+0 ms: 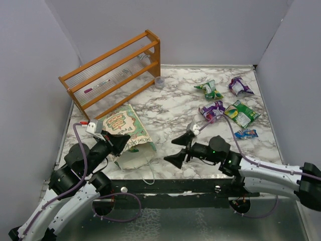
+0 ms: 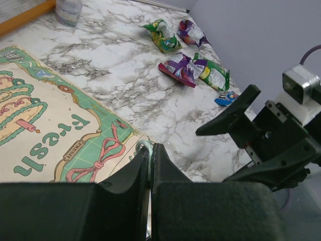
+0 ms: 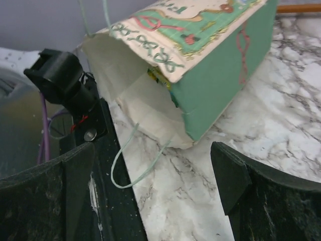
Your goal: Take the snacks out of the paper bag
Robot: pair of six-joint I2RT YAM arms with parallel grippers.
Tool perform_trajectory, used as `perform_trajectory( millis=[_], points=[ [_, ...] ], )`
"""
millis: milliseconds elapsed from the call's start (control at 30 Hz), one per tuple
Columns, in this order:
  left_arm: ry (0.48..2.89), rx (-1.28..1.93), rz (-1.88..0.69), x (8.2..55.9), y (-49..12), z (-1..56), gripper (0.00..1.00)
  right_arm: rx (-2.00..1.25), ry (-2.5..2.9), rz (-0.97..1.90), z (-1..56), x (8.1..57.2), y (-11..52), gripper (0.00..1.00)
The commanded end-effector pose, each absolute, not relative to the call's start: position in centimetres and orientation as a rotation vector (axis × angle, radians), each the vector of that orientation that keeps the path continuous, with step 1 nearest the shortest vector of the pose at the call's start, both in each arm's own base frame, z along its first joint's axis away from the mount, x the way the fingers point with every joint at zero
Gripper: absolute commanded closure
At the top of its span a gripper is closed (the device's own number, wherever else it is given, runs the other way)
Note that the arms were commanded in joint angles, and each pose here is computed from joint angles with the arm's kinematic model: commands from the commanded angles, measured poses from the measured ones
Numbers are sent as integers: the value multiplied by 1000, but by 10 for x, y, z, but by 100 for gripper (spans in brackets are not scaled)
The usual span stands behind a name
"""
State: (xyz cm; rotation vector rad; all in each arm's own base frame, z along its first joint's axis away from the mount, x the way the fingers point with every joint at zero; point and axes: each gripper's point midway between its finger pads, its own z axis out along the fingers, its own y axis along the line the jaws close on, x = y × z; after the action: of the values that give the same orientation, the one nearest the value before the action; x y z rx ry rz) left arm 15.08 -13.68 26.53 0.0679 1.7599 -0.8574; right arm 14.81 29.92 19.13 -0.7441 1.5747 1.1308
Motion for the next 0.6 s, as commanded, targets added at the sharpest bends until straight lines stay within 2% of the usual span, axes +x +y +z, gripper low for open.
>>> perform_trajectory(
  millis=[0, 200, 300, 567],
  points=[
    [1746, 57, -847, 153, -135, 271, 100, -823, 1520, 973, 192, 132, 335, 1],
    [1758, 58, -840, 155, -136, 269, 100, -1121, 1356, 686, 171, 83, 398, 1],
    [1759, 58, -839, 155, -136, 269, 100, -1218, 1252, 520, 159, 76, 423, 1],
    [1759, 58, -841, 155, -136, 269, 100, -1284, 852, 327, 165, 79, 454, 1]
  ],
)
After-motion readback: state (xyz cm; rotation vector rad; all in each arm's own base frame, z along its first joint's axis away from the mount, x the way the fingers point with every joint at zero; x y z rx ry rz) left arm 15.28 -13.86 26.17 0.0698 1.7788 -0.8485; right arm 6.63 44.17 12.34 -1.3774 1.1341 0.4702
